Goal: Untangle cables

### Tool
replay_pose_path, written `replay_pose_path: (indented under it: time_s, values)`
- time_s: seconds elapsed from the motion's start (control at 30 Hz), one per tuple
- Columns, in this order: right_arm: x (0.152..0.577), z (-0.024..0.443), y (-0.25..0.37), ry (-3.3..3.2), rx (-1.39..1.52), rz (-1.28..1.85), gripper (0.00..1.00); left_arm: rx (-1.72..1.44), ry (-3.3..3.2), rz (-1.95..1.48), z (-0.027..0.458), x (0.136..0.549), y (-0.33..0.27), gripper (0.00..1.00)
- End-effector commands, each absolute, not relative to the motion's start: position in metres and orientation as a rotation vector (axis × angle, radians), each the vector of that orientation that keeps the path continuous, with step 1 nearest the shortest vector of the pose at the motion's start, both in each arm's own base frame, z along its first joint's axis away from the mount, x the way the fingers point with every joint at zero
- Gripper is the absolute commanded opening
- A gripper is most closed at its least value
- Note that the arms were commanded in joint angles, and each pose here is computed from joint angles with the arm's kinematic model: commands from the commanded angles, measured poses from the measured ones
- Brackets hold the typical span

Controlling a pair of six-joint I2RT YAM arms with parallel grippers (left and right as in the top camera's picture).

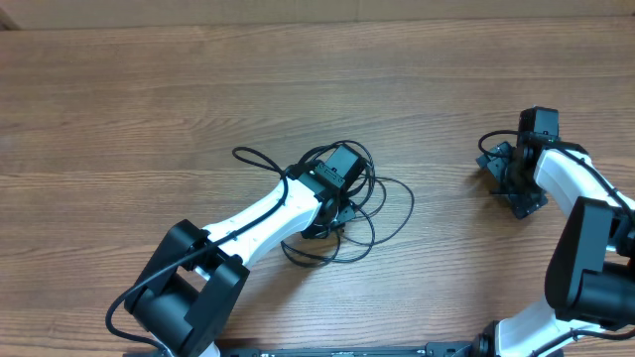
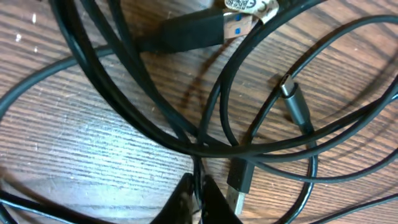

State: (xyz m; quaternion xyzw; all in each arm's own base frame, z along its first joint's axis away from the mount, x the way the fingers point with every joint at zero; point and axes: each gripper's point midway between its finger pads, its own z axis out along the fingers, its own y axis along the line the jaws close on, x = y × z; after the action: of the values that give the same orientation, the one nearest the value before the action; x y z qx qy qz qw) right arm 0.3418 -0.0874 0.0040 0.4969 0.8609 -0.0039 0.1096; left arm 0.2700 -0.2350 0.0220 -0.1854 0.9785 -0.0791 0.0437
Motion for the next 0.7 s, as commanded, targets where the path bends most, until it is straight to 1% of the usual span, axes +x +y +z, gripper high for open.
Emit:
replay_pose_path:
  time_s: [0.0, 0.67]
  values:
    - [0.3326, -0.0079, -0.0819, 2.564, 1.481, 0.012, 1.00, -0.555, 2.994, -0.207, 0.0157, 0.2672, -0.2328, 0.04]
    - [0.3326, -0.0079, -0.0819, 2.564, 1.482, 0.012, 1.00, -0.553, 2.985, -0.213, 0.0161, 0.2694, -0.2337, 0.04]
